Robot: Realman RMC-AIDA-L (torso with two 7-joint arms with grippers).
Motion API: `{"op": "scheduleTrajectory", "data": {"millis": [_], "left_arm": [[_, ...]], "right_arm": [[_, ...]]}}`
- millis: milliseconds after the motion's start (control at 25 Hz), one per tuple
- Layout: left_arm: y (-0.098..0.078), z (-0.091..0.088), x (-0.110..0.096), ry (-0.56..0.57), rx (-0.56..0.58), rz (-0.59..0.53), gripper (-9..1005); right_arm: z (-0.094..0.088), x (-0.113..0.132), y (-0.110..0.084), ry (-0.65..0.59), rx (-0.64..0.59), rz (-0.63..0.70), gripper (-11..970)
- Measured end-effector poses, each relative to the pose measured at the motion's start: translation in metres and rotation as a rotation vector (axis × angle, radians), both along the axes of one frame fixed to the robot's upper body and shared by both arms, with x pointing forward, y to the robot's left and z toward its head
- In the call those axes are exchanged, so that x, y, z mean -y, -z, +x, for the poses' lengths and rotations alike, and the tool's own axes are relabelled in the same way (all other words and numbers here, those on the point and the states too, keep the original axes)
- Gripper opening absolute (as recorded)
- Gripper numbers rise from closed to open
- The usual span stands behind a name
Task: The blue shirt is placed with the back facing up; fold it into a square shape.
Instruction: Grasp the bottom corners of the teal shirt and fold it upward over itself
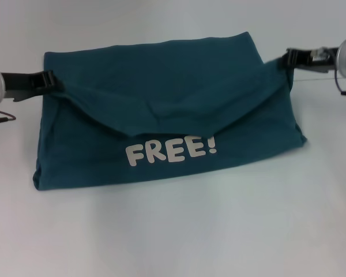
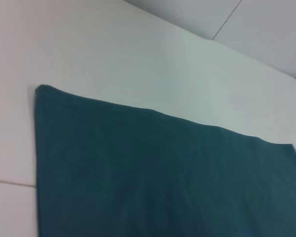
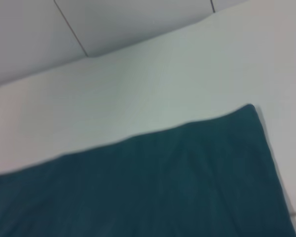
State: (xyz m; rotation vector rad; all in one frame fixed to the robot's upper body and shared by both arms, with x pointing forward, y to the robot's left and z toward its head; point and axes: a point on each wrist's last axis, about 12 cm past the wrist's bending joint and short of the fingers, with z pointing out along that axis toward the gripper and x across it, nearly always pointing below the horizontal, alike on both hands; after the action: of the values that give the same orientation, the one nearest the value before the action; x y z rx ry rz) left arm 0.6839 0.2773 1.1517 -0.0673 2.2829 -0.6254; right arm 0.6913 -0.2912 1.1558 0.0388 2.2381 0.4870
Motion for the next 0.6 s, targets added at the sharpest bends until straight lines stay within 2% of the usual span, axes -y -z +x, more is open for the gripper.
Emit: {"op": "scheduleTrajectory", "data": {"millis": [240, 600], "left_arm": [[0.012, 0.0, 0.002, -0.025, 0.008, 0.026, 28], [0.007, 0.002, -0.001, -0.039, 0.03, 0.032, 27]], "right_arm": [[0.002, -0.01, 0.018, 0.009, -0.013, -0.079, 36], [0.011, -0.017, 0.006, -0.011, 0.023, -0.116, 78]]}}
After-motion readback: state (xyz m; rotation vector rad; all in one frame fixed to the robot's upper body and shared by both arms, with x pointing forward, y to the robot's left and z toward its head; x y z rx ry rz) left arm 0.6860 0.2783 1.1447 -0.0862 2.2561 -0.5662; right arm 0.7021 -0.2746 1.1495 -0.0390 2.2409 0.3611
